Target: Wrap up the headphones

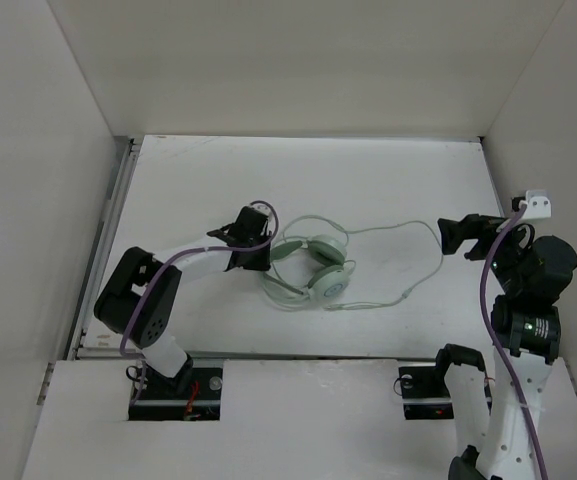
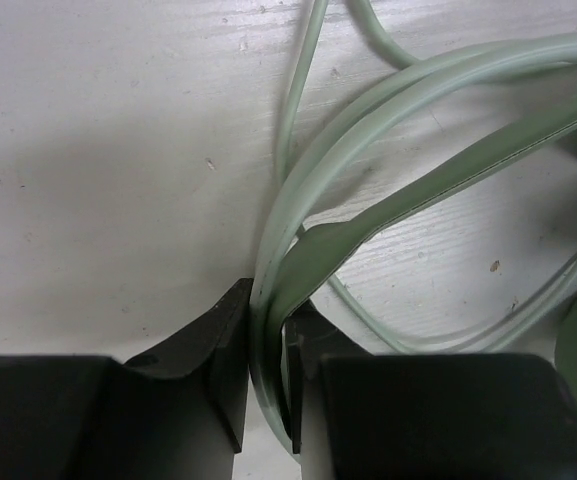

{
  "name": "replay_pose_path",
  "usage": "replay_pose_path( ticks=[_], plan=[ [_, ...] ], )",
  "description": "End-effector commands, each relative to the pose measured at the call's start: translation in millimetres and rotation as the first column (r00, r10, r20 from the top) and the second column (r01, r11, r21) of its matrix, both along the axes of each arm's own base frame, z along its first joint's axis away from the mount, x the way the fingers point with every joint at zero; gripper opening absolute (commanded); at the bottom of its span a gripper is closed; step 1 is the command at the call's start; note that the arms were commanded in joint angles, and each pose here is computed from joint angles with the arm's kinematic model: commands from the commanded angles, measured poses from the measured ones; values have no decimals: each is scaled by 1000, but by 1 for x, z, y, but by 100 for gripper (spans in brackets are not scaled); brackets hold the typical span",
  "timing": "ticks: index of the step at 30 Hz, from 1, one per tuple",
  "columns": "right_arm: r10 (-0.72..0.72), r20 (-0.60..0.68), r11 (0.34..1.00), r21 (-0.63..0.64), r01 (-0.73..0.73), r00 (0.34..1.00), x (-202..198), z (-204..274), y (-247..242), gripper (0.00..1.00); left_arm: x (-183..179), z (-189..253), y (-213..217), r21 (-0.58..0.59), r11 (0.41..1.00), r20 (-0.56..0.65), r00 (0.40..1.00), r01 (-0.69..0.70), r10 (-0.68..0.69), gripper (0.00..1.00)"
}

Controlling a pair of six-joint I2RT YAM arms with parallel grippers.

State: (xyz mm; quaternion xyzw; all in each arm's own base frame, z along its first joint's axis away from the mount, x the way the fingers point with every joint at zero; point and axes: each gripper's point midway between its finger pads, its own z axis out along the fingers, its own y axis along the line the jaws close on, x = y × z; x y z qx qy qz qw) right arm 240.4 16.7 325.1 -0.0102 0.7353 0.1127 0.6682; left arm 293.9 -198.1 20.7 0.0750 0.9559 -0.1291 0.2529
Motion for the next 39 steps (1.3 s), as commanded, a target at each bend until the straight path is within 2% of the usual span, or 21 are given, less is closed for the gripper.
replay_pose_path(
  ticks=[1, 2, 3, 4, 5, 7, 8, 10, 14, 21, 33, 39],
  plan=[
    [3, 57, 1000, 3, -3, 998, 2, 13, 0, 100, -12, -7, -3, -24, 1000, -44, 999, 7, -8, 16],
    [0, 60, 1000, 4, 0, 998, 2, 14, 0, 100, -13, -7, -4, -29, 1000, -46, 999, 10, -11, 18],
    [-2, 61, 1000, 5, 2, 998, 3, 14, -1, 100, -13, -7, -3, -30, 1000, -44, 999, 10, -11, 24],
    [-7, 62, 1000, 8, 6, 998, 3, 14, -2, 100, -14, -7, -3, -29, 1000, -44, 999, 9, -11, 37],
    [-10, 65, 1000, 7, 9, 998, 3, 15, -2, 100, -16, -8, -3, -30, 999, -47, 999, 10, -12, 43],
    [-11, 69, 1000, 7, 11, 998, 4, 17, -3, 100, -19, -10, -2, -31, 999, -51, 999, 6, -8, 49],
    [-11, 71, 1000, 7, 11, 997, 4, 17, -3, 100, -21, -11, -2, -31, 999, -57, 998, 6, -8, 56],
    [-13, 72, 1000, 6, 12, 997, 4, 18, -3, 100, -25, -13, -2, -38, 999, -68, 998, 4, -6, 53],
    [-19, 82, 1000, 3, 18, 996, 3, 21, -4, 100, -37, -19, 3, -37, 999, -99, 995, -1, -3, 55],
    [-30, 106, 1000, -2, 31, 994, 0, 28, -6, 100, -63, -29, 6, -28, 999, -129, 991, 17, -21, 47],
    [-54, 142, 998, -4, 55, 988, -10, 35, -8, 100, -67, -40, -1, 31, 994, -108, 989, 102, -98, 4],
    [-50, 132, 999, 0, 50, 990, -12, 28, -7, 100, -45, -16, -9, 35, 993, -23, 994, 109, -109, 0]
  ],
)
